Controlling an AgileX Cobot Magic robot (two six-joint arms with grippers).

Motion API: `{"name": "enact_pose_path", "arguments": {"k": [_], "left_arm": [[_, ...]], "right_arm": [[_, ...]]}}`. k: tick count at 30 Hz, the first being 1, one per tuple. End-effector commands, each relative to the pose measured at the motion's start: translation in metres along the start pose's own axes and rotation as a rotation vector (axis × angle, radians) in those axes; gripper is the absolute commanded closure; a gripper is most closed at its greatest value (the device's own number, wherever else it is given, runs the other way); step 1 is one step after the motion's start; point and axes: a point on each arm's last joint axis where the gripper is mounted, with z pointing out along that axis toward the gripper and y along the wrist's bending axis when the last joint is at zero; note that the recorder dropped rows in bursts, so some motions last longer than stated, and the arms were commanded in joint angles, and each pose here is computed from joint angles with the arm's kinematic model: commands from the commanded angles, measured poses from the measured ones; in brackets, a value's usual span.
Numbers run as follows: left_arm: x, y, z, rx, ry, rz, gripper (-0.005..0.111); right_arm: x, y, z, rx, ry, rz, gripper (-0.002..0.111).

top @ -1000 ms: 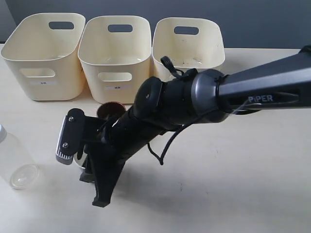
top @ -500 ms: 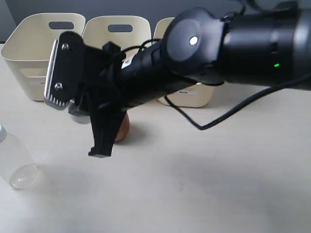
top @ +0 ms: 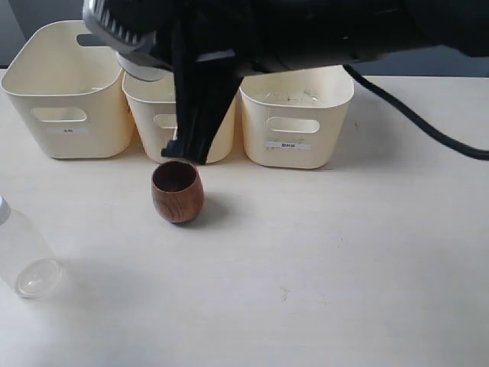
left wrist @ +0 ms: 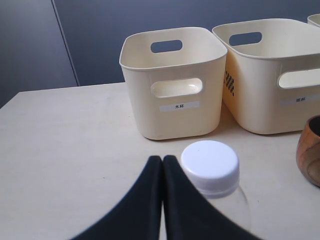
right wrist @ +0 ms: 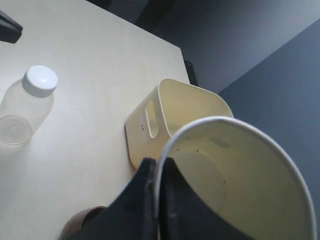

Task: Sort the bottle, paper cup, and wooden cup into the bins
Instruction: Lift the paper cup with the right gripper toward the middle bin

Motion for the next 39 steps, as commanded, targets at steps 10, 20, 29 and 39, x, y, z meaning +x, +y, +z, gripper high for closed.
{"name": "enact_pose_path", "arguments": {"k": [10,20,29,39], "left_arm": [[-0.002,0.000,0.000,0.002,-0.018,-0.001,0.107],[-0.002,0.000,0.000,0.002,-0.018,-0.001,0.107],[-0.002,0.000,0.000,0.002,-0.018,-0.001,0.107],[-0.002,0.000,0.000,0.002,-0.018,-0.004,0.107]], "right_arm": [[-0.005,-0.030,-0.005,0.269,-0.112,-0.005,0.108],[0.043,-0.069,0.071,0.282,0.042,0.055,0.109],[0.095,-0.102,0.161,0.145,0.146,0.222,0.109],[0.159,-0.112,0.220,0.074,0.194,0.410,0.109]]}}
